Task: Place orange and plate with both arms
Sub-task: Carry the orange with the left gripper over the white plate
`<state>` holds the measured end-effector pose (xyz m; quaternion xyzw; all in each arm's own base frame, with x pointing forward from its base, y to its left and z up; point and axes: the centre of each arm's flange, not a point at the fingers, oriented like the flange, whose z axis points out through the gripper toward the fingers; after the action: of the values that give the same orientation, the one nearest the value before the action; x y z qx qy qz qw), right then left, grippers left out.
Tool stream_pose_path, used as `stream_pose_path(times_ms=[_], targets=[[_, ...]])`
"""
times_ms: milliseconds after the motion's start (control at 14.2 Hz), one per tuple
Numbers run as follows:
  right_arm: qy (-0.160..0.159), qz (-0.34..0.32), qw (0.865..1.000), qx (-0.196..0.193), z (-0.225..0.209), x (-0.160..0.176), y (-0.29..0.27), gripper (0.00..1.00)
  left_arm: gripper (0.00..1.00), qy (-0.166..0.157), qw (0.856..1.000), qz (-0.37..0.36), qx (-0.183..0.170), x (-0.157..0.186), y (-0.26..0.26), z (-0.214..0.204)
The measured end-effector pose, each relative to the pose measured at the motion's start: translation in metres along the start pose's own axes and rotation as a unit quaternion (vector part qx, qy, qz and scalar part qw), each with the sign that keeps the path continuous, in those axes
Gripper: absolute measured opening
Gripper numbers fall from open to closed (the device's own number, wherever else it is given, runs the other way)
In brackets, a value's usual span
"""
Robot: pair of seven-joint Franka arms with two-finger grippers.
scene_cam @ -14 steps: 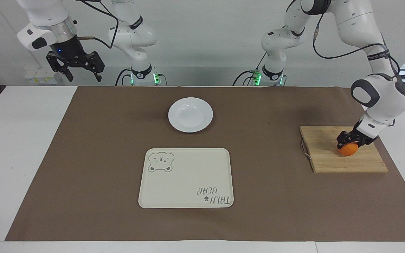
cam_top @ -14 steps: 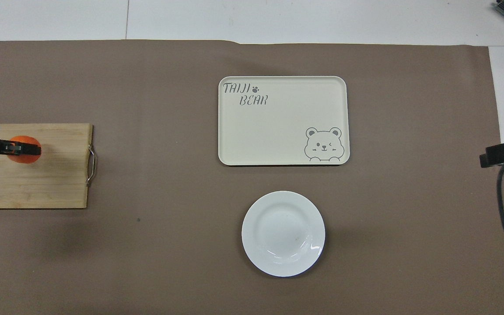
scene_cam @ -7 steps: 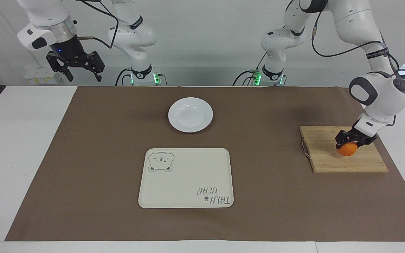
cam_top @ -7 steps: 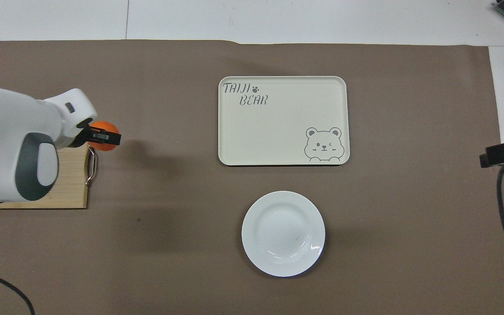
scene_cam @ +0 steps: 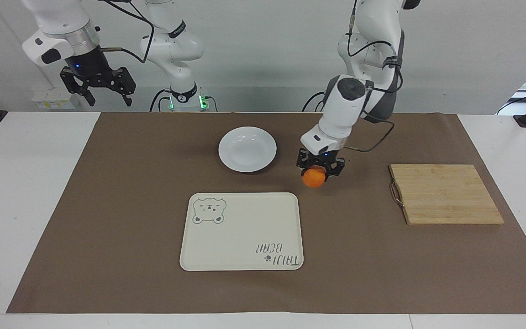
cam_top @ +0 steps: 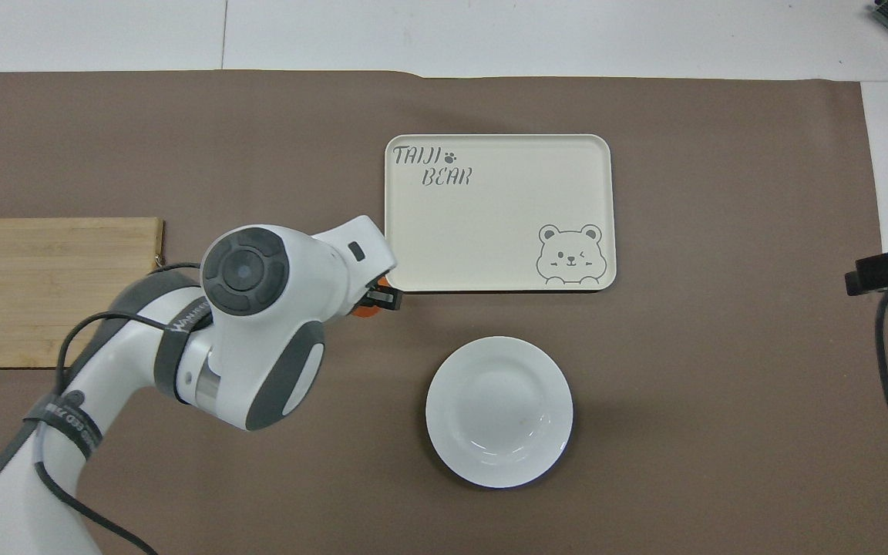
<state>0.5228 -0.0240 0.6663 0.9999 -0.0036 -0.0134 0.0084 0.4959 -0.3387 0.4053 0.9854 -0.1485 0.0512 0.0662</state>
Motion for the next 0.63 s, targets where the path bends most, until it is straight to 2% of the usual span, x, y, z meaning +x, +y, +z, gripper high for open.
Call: stream_pose_path(times_ms=[282, 423, 635], targets=[[0.0, 0.0, 1.0, 0.0, 0.0, 0.0, 0.0, 1.0, 0.77, -0.006, 1.0, 0.017, -0.012, -0.037, 0.092, 0.004], [0.0, 0.0, 1.0, 0.0, 0.0, 0.0, 0.0, 1.0, 0.77, 0.002, 0.999, 0.037, -0.026, -0.052, 0.126, 0.009], [0.0, 0.0, 1.0, 0.0, 0.0, 0.0, 0.0, 1.0, 0.77, 0.005, 0.998, 0.05, -0.034, -0.061, 0.145, 0.022]])
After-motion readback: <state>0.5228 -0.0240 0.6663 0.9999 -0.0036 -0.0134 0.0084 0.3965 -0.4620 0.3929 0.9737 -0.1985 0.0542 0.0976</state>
